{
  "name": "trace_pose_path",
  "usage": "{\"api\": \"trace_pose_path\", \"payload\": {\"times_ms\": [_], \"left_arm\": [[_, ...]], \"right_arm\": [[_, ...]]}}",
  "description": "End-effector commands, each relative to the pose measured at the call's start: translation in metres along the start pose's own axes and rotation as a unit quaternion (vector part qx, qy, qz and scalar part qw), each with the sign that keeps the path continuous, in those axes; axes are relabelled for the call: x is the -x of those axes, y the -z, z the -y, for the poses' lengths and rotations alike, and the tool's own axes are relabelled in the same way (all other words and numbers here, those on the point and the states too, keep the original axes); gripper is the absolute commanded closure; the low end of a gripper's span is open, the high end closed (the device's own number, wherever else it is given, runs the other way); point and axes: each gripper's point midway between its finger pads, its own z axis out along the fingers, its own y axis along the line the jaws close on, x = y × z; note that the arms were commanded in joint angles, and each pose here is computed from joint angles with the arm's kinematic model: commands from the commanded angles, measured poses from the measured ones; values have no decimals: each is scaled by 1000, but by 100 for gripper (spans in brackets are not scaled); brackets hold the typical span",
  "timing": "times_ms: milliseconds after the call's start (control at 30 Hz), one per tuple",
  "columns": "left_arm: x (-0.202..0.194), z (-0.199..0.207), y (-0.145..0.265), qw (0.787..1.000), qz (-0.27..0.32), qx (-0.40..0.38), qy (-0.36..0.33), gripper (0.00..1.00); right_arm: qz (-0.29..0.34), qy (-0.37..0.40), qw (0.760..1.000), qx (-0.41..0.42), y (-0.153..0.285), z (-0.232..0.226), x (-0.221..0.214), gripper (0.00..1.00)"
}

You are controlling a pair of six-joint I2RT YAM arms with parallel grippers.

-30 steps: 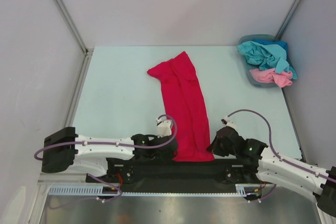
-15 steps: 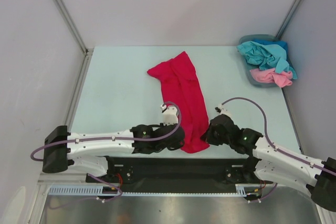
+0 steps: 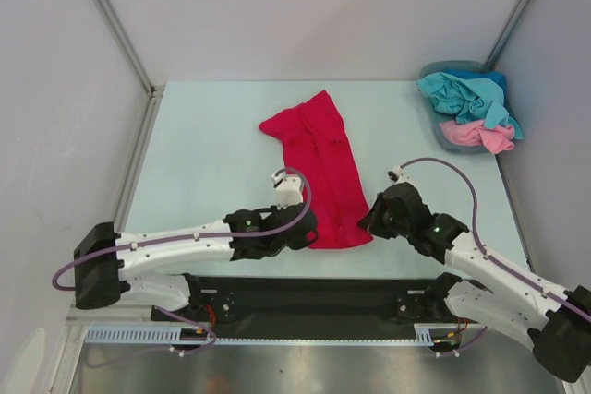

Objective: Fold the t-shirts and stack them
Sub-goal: Fold the tshirt

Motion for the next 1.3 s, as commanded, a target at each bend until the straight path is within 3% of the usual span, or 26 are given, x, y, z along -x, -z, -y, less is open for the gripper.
{"api": "trace_pose_path", "payload": {"times_ms": [0,300,700,1100,1267], "left_arm": [[27,-20,-2,999,35,19,0,100],[78,-37,-26,997,68,41,7,100],[93,-36,-78,998,48,48,-2,100],[145,-59,-117,995,61,81,13,100],[148,-64,-132,995,48,90,10,100]], "right_arm": [[20,10,999,28,2,-16,23,100],[28,4,999,34,-17,-23,52,100],[38,-10,998,51,-54,-38,95,100],[34,-34,998,45,-99,-31,122,100],[40,-43,997,48,-108,-29,143,100]]}}
